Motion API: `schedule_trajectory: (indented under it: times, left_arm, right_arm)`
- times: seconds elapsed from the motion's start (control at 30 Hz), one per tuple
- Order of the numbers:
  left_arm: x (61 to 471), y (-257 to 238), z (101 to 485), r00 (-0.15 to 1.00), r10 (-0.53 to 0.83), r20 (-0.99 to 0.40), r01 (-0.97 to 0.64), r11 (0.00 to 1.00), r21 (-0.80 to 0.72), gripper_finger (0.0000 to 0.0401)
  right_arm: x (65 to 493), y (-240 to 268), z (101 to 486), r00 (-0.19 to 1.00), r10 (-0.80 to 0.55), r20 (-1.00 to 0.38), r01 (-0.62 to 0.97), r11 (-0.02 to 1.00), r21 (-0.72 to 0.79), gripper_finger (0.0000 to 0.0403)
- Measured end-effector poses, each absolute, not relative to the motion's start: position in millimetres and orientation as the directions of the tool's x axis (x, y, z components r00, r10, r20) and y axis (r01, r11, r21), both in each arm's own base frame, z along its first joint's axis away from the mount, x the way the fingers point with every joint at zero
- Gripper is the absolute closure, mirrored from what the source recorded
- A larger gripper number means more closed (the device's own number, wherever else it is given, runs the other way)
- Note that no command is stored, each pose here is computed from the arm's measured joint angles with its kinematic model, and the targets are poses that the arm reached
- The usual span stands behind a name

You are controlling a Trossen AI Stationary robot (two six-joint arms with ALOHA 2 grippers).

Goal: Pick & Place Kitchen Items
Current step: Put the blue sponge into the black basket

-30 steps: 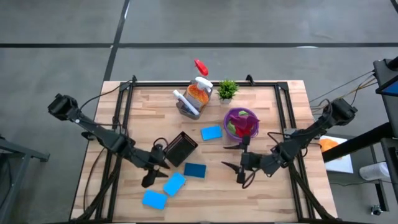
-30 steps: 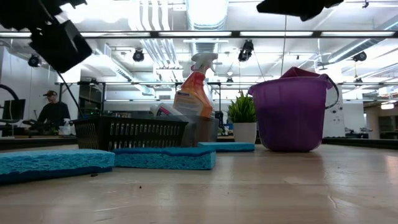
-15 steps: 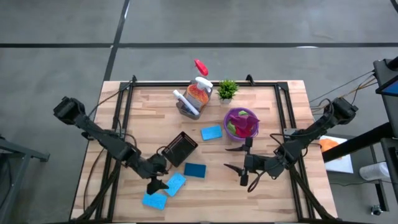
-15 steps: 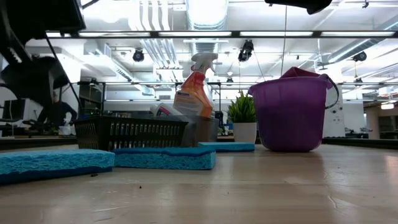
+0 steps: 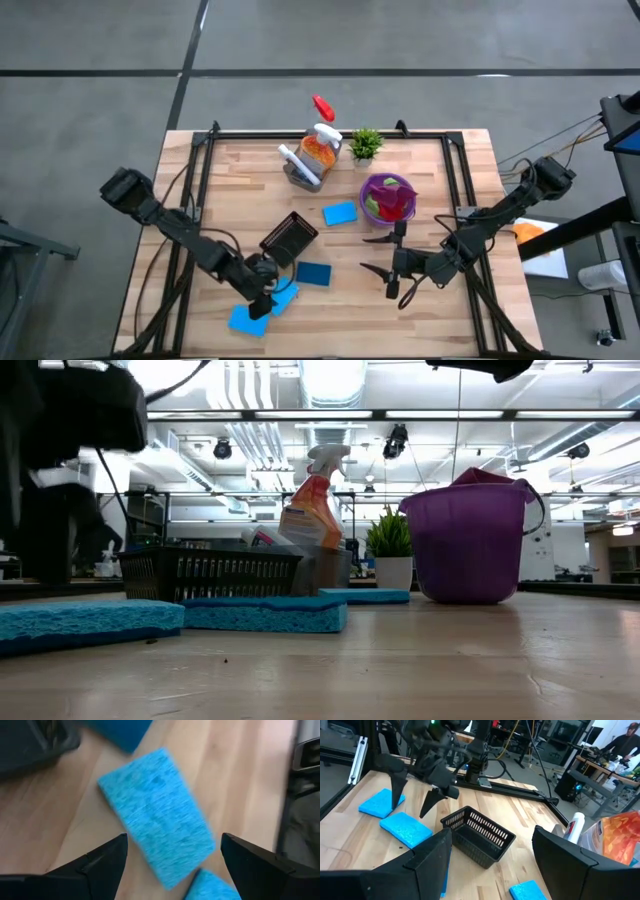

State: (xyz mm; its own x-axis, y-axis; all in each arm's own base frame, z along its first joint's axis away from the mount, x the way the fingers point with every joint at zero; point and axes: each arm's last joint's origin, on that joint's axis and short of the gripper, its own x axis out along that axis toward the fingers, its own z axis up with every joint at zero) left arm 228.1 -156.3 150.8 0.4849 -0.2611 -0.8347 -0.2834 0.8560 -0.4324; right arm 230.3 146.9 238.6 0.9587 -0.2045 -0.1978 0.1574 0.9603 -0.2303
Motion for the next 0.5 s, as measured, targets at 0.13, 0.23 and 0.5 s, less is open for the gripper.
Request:
schedule_trajectory:
  times: [0.13,0.23,0.5]
  left_arm:
    - [227.7,-156.3,143.2,0.449,-0.248,-0.858,-0.320,0.852,-0.414,0.0082]
    - [227.8,-156.4,138.4,0.433,-0.237,-0.870,-0.335,0.854,-0.399,0.0082]
    - [229.8,-157.2,123.6,0.395,-0.191,-0.899,-0.410,0.839,-0.358,0.0082]
  right_arm:
    - [230.3,146.9,238.6,0.959,-0.205,-0.198,0.157,0.960,-0.230,0.0130]
    - [230.3,146.9,238.6,0.959,-0.205,-0.198,0.157,0.960,-0.230,0.0131]
    - [230.2,146.8,238.8,0.958,-0.207,-0.196,0.161,0.960,-0.230,0.0130]
